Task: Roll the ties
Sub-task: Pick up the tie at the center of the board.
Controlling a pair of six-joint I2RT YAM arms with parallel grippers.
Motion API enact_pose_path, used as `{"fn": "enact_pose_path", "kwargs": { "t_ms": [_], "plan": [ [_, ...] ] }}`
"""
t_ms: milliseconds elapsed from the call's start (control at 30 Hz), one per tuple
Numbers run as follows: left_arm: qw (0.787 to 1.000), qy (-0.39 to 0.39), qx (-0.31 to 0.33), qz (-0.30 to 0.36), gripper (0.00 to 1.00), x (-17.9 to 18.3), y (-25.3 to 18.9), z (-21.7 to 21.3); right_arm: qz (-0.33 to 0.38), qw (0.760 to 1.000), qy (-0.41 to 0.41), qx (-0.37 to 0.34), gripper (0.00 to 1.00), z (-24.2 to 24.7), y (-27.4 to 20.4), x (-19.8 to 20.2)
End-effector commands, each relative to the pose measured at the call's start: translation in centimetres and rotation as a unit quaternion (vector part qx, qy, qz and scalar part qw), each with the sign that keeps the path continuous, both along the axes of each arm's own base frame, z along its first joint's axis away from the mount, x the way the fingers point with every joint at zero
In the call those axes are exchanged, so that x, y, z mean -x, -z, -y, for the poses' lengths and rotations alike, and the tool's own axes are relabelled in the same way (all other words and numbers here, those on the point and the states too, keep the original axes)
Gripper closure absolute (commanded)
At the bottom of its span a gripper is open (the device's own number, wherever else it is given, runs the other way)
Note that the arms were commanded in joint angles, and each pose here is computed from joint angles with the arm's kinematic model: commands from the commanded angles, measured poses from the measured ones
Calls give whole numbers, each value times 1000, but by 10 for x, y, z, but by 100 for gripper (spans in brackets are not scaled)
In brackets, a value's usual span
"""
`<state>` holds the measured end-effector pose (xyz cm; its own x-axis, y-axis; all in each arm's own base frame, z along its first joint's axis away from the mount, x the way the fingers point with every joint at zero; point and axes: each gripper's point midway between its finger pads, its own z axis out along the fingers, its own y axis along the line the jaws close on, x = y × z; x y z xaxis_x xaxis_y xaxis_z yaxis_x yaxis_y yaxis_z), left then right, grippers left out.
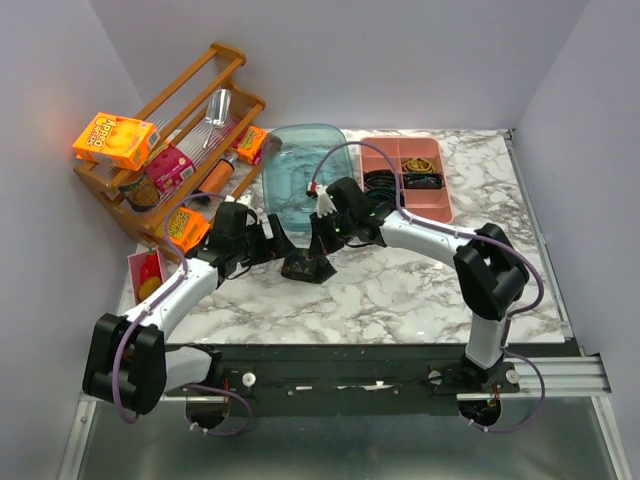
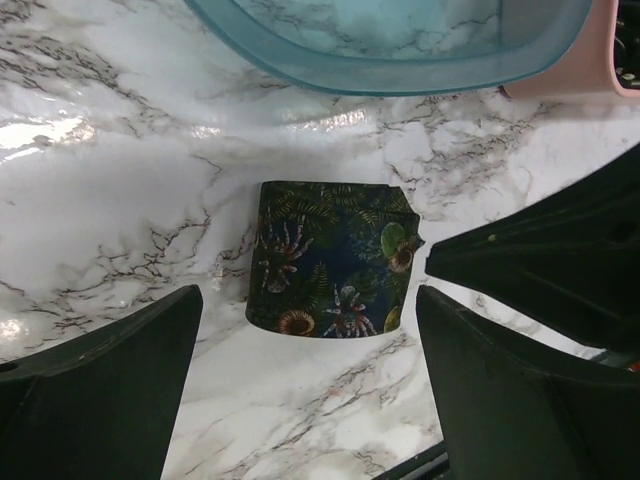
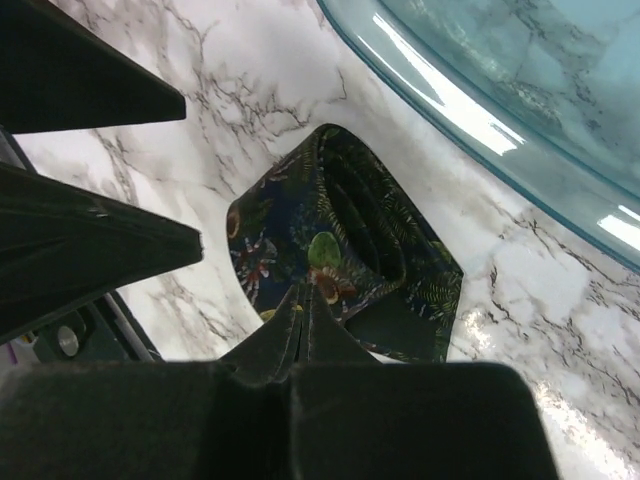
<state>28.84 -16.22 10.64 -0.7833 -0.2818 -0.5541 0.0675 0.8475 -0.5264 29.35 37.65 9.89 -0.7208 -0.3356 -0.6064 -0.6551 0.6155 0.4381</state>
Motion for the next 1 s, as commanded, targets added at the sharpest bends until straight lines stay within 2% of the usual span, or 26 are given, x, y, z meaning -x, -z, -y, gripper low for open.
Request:
{"fn": "enact_pose_path", "kwargs": {
  "t_ms": [0,200,567,833,967],
  "plan": [
    [996,46,70,7,2,4,-10,19,-29,999,-21,25,98,0,19,12],
    [996,47,75,-9,1,3,9,18,-40,998,-25,28,98,-3,30,15],
    [999,26,30,-18,1,-2,38,2,-67,995,-2,68,98,10,64,19],
    [996,48,70,-5,1,-1,49,12,-72,995,4,74,98,9,71,16],
    [990,83,115,2,5,2,48,27,-73,995,5,70,98,5,70,14]
  ]
}}
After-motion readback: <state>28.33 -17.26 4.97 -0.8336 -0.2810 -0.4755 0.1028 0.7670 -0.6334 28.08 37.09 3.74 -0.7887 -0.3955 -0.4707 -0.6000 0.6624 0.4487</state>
